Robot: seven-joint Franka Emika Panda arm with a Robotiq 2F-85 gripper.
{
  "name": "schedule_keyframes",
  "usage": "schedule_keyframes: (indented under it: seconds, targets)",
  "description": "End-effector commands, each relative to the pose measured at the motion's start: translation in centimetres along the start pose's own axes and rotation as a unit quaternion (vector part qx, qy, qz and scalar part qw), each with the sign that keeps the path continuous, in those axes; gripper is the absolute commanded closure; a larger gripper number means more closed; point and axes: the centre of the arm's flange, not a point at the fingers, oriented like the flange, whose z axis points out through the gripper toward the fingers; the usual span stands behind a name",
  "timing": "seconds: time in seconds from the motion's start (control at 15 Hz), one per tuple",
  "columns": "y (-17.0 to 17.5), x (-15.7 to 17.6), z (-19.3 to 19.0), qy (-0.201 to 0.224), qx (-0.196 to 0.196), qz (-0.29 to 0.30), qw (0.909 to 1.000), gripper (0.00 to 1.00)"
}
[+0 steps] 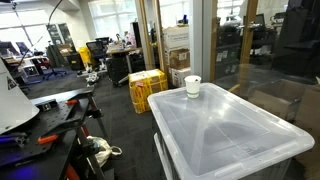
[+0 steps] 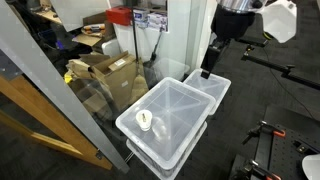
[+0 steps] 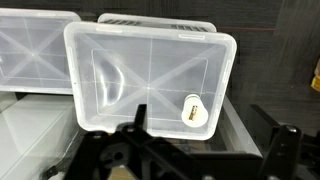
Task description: Take the marker out of the cup and put it on the storage box
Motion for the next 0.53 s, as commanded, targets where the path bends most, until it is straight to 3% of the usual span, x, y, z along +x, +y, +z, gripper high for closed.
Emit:
schedule_keyframes:
  seconds: [0.0, 0.47]
  targets:
    - [0.8, 1.7, 2.5, 0.033, 0.009, -0.026, 0.9991, 0.00]
    - [1.8, 4.3, 6.5, 0.044, 0.004, -0.093, 0.9947, 0.00]
